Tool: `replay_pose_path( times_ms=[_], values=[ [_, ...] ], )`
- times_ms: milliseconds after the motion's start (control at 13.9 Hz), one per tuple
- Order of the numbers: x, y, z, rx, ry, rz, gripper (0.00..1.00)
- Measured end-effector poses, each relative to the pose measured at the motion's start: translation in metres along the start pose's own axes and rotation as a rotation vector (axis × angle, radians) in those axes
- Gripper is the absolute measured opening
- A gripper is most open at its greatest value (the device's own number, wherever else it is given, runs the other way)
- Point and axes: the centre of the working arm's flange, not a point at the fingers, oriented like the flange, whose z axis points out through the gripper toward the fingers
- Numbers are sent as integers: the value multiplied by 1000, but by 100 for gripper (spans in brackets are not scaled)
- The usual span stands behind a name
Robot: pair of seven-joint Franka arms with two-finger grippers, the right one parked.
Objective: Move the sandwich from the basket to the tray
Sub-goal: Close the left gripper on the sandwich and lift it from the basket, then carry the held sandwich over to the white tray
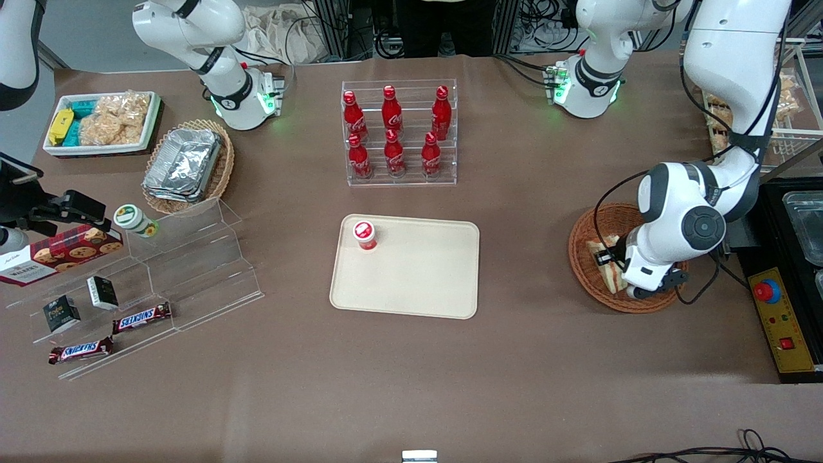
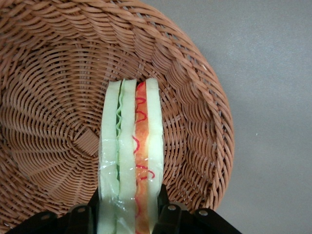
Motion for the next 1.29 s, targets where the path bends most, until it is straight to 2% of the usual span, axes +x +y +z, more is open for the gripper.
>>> replay_pose_path(
  times_ms=[216,360,647,863,1079,1295],
  values=[
    [1,1,-14,-5,19,6,48],
    [2,6,-45,-5,33,19,48],
    [-7,25,-158,-4,64,108,48],
    [-26,38,-257,-1,62,172,48],
    [-60,66,-336,-72,74,240,48],
    [-103,113,-368,-116,93,322,50]
  ],
)
